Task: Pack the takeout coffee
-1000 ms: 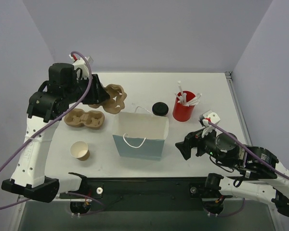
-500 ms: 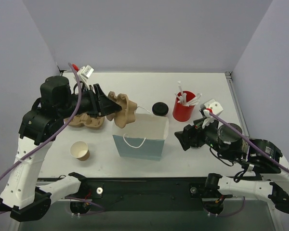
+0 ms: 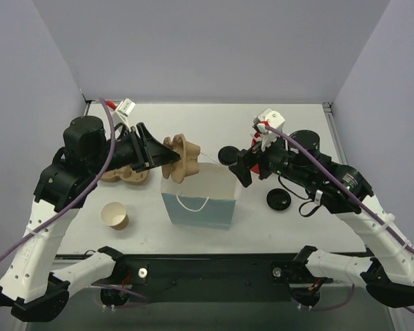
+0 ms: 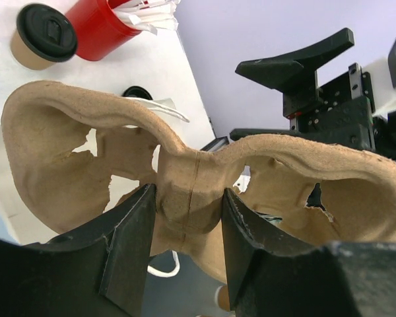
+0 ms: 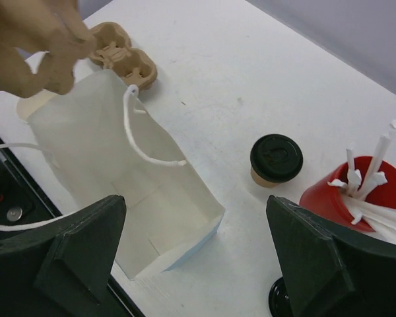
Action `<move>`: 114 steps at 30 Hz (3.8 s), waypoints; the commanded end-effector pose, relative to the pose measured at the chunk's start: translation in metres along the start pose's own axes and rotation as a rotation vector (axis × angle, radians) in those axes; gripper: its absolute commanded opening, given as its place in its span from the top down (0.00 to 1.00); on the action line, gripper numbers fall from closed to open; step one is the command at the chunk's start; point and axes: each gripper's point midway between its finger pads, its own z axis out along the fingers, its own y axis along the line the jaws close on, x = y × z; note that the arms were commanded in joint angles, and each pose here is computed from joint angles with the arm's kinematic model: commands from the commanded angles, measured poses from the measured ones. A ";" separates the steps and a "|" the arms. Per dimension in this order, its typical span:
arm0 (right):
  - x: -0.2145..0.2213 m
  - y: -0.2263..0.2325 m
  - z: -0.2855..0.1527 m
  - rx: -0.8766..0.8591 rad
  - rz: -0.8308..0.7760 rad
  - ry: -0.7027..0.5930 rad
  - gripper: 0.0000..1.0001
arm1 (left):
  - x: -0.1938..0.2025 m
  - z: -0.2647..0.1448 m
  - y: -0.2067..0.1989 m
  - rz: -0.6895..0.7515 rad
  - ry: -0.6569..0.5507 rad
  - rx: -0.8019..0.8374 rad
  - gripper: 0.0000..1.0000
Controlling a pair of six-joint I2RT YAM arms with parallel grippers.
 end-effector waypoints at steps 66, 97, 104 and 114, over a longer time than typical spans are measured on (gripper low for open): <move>0.033 0.022 0.070 -0.415 -0.218 -0.049 0.43 | 0.057 0.045 0.054 0.108 0.255 -0.439 0.60; 0.030 0.028 0.098 -0.390 -0.172 -0.022 0.85 | 0.050 0.049 0.077 0.190 0.293 -0.581 0.61; 0.045 0.033 0.086 -0.376 -0.115 0.003 0.91 | 0.054 0.050 0.083 0.220 0.308 -0.632 0.61; 0.054 0.034 0.083 -0.363 -0.058 0.035 0.93 | 0.062 0.047 0.088 0.266 0.335 -0.729 0.62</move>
